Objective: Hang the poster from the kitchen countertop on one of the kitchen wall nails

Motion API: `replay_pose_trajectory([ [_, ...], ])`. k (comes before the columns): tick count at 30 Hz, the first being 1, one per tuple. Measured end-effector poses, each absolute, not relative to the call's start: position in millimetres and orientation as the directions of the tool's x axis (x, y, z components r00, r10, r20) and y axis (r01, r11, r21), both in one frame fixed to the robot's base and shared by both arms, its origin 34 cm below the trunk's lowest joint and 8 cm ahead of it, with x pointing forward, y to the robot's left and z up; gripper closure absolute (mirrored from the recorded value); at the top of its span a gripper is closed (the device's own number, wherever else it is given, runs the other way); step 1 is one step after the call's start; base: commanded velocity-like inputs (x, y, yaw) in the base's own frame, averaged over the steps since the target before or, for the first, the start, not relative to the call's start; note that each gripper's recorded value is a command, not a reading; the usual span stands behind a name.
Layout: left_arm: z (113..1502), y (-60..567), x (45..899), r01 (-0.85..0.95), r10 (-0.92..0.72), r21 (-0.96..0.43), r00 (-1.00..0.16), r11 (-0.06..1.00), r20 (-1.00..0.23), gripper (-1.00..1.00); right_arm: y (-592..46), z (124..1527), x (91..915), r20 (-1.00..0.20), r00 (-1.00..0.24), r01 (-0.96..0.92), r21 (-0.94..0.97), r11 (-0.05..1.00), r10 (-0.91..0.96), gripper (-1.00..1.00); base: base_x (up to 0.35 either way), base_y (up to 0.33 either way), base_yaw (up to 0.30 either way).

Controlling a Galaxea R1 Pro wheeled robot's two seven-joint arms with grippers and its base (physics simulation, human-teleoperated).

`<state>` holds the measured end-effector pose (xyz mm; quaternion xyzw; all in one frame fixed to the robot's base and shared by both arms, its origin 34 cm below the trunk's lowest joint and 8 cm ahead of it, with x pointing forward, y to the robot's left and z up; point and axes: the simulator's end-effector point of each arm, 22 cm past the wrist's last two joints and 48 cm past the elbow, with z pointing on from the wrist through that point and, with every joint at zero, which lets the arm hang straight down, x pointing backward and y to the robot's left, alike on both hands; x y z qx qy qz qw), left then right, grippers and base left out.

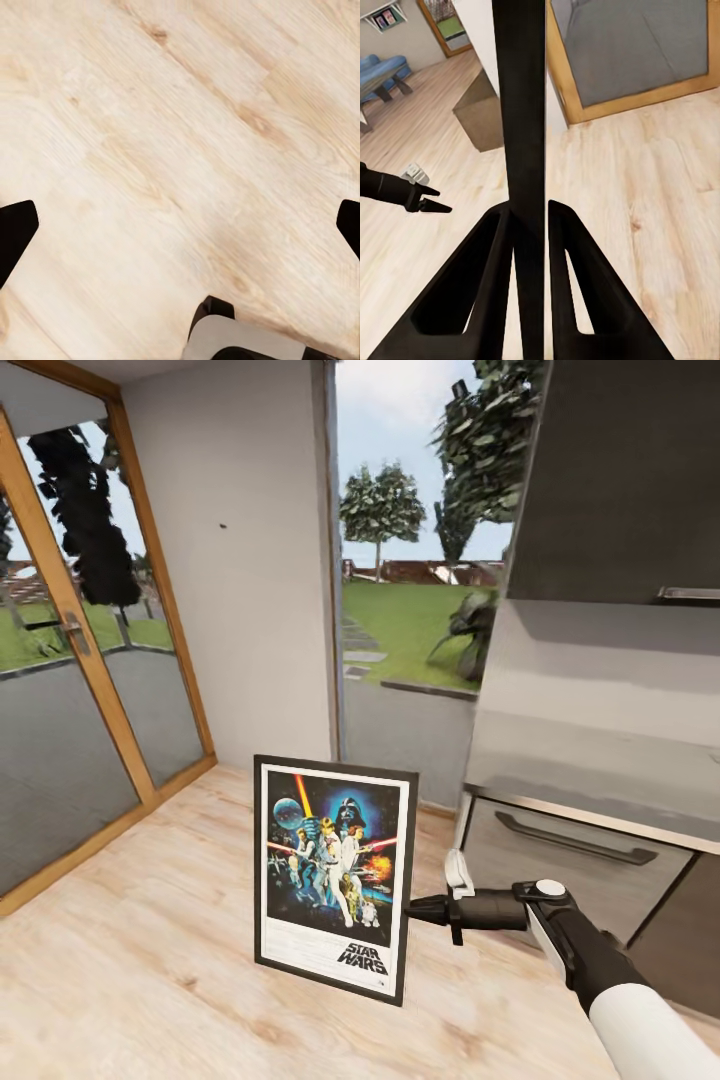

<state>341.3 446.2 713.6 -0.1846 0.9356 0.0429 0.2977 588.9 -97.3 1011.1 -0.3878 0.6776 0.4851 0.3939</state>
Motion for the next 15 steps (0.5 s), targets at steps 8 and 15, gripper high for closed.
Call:
replay_pose_trajectory([
  [8, 713.8, 446.3, 341.4, -0.371, -0.32, -0.03, -0.754, 0.928, -0.573, -1.0, -97.3, 1011.0, 588.9, -0.91, -0.389, -0.908, 0.352, 0.229, -0.143, 1.0, 0.204, 0.316, 0.019],
  [15, 713.8, 446.4, 341.3, -0.371, -0.32, -0.03, -0.754, 0.928, -0.573, -1.0, -96.7, 1011.2, 589.0, -0.91, -0.389, -0.908, 0.352, 0.228, -0.143, 1.0, 0.214, 0.31, 0.219],
])
